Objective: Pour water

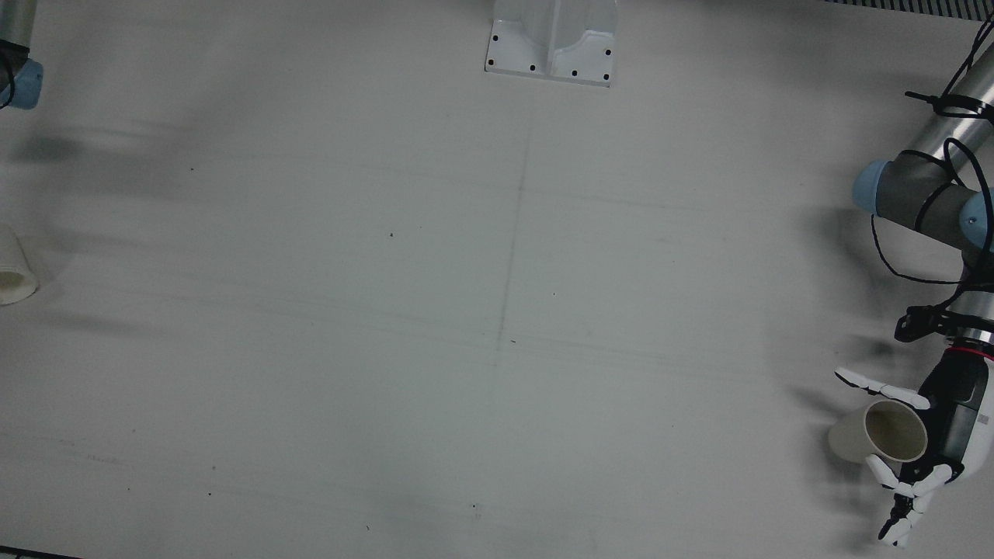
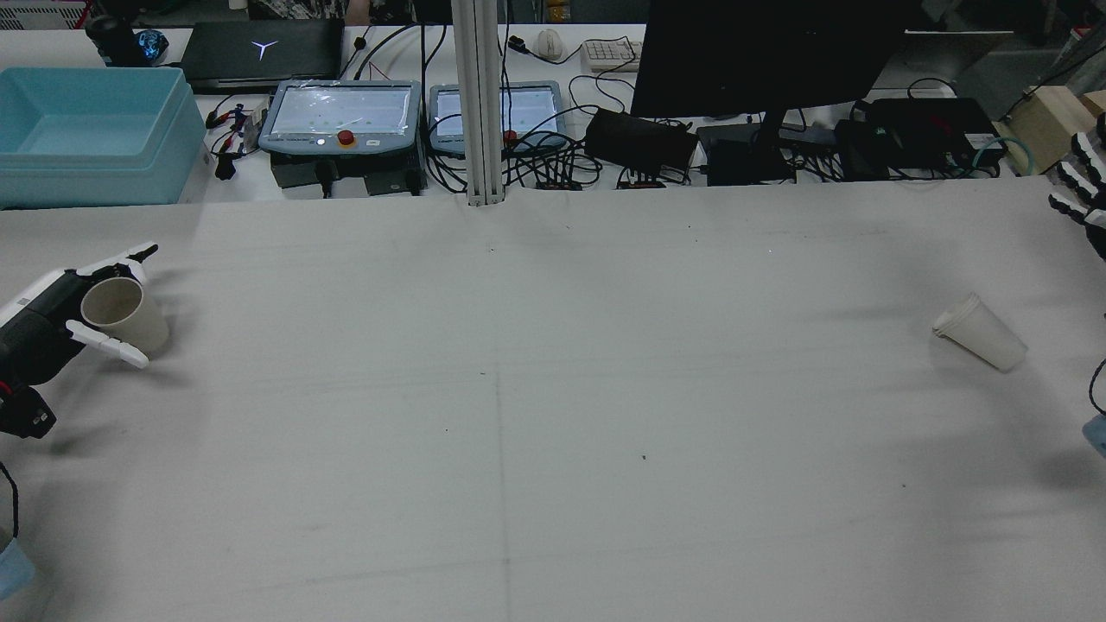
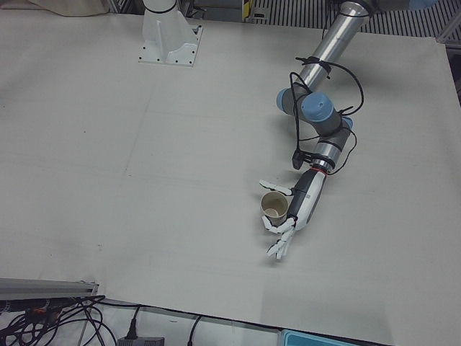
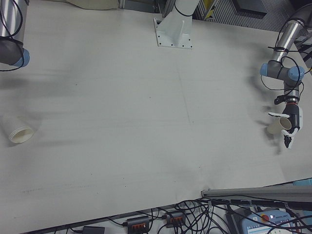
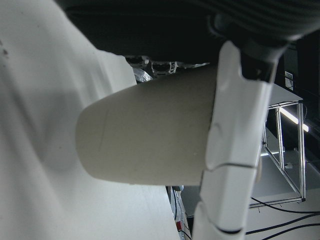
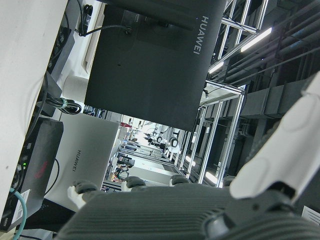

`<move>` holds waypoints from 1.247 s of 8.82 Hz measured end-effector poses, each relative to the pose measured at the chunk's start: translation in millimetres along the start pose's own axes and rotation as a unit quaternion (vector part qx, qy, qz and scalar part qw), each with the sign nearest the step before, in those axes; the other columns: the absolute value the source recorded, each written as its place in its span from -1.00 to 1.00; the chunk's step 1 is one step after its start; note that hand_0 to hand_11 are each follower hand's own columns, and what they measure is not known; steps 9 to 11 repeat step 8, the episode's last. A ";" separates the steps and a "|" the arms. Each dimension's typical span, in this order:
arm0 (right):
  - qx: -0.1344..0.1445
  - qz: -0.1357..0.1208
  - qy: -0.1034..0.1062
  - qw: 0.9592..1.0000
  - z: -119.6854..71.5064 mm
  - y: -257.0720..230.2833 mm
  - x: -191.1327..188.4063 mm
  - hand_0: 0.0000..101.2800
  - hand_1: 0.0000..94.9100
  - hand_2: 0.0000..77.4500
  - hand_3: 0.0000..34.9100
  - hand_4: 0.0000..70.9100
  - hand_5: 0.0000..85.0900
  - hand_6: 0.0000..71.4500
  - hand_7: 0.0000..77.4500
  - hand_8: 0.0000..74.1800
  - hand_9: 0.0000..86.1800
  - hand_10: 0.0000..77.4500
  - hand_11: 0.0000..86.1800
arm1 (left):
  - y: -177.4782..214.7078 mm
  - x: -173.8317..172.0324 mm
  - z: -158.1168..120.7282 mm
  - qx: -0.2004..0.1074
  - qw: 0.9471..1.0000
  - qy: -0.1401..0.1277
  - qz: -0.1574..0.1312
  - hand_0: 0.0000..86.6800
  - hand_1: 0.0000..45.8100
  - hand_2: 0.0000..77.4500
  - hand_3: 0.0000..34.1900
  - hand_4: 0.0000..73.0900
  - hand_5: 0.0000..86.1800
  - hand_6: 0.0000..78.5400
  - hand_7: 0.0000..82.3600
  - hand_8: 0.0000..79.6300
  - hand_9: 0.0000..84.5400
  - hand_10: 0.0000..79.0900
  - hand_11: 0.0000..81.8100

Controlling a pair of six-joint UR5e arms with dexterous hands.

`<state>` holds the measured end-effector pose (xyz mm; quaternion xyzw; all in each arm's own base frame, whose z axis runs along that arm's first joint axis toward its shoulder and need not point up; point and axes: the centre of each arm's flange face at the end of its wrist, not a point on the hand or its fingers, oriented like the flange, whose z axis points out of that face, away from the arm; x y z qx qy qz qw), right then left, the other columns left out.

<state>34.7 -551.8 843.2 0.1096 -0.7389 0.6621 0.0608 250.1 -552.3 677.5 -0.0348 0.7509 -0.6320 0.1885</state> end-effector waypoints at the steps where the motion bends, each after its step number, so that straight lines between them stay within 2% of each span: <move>1: 0.001 -0.001 0.000 1.000 -1.0 -0.4 -1.0 -0.20 -0.93 -0.96 0.73 -1.00 -0.97 -0.98 -0.97 -0.99 -0.99 -0.99 -0.97 | -4.2 -2.1 -4.2 0.003 1.000 -0.003 0.003 0.73 -0.26 -0.97 -1.00 -0.10 0.25 -0.92 -0.67 -0.88 -0.95 -1.00 -0.95; 2: 0.003 -0.001 -0.001 1.000 -3.4 -2.1 -2.0 -0.19 -0.93 -0.96 0.72 -1.00 -0.97 -0.98 -0.97 -0.99 -0.97 -0.99 -0.97 | -6.9 -4.6 -8.0 0.005 1.000 -0.006 0.005 0.73 -0.26 -0.97 -1.00 -0.10 0.25 -0.92 -0.67 -0.88 -0.95 -1.00 -0.96; 3: 0.005 -0.002 -0.001 1.000 -5.8 -3.8 -2.9 -0.19 -0.91 -0.96 0.72 -1.00 -0.97 -0.98 -0.96 -0.99 -0.99 -0.99 -0.97 | -8.5 -5.7 -10.2 0.006 1.000 -0.007 0.006 0.62 -0.19 -0.97 -1.00 -0.24 0.23 -0.92 -0.75 -0.88 -0.95 -0.99 -0.96; 4: 0.005 -0.002 -0.001 1.000 -7.7 -4.7 -3.4 -0.19 -0.91 -0.96 0.72 -1.00 -0.97 -0.98 -0.96 -0.99 -0.99 -0.99 -0.97 | -9.5 -5.6 -11.1 0.007 1.000 -0.008 0.007 0.45 -0.48 -0.97 -1.00 -0.69 -0.35 -0.99 -0.79 -0.89 -0.95 -0.99 -0.97; 5: 0.005 -0.002 -0.001 1.000 -8.5 -4.2 -4.1 -0.17 -0.91 -0.96 0.72 -1.00 -0.97 -0.98 -0.97 -0.99 -0.99 -0.99 -0.97 | -10.0 -4.8 -11.3 0.007 1.000 -0.007 0.007 0.41 -0.48 -0.97 -1.00 -0.63 -0.76 -1.00 -0.83 -0.97 -0.97 -1.00 -0.97; 6: 0.003 -0.001 -0.002 1.000 -8.1 -3.0 -5.4 -0.17 -0.91 -0.96 0.72 -1.00 -0.97 -0.98 -0.97 -0.99 -0.99 -0.99 -0.97 | -10.8 -2.0 -11.2 0.007 1.000 -0.005 0.007 0.37 -0.52 -0.97 -0.72 -0.70 -0.99 -1.00 -0.83 -0.95 -0.97 -1.00 -0.97; 7: 0.001 -0.001 -0.004 1.000 -6.9 -1.1 -7.3 -0.16 -0.87 -0.96 0.72 -1.00 -0.97 -0.98 -0.97 -0.99 -0.99 -0.99 -0.97 | -13.9 5.1 -11.8 0.008 1.000 0.001 0.008 0.35 -0.62 -0.97 -0.46 -0.73 -1.00 -1.00 -0.83 -0.93 -0.97 -1.00 -0.97; 8: -0.001 -0.001 -0.006 1.000 -6.1 0.3 -8.9 -0.16 -0.87 -0.96 0.72 -1.00 -0.95 -0.98 -0.97 -0.99 -0.97 -0.99 -0.97 | -24.1 16.3 -17.4 0.014 1.000 0.007 0.012 0.35 -0.62 -0.97 -0.46 -0.73 -1.00 -1.00 -0.83 -0.93 -0.97 -1.00 -0.97; 11: -0.001 -0.001 -0.006 1.000 -6.1 0.3 -8.9 -0.16 -0.87 -0.96 0.72 -1.00 -0.95 -0.98 -0.97 -0.99 -0.97 -0.99 -0.97 | -24.1 16.3 -17.4 0.014 1.000 0.007 0.012 0.35 -0.62 -0.97 -0.46 -0.73 -1.00 -1.00 -0.83 -0.93 -0.97 -1.00 -0.97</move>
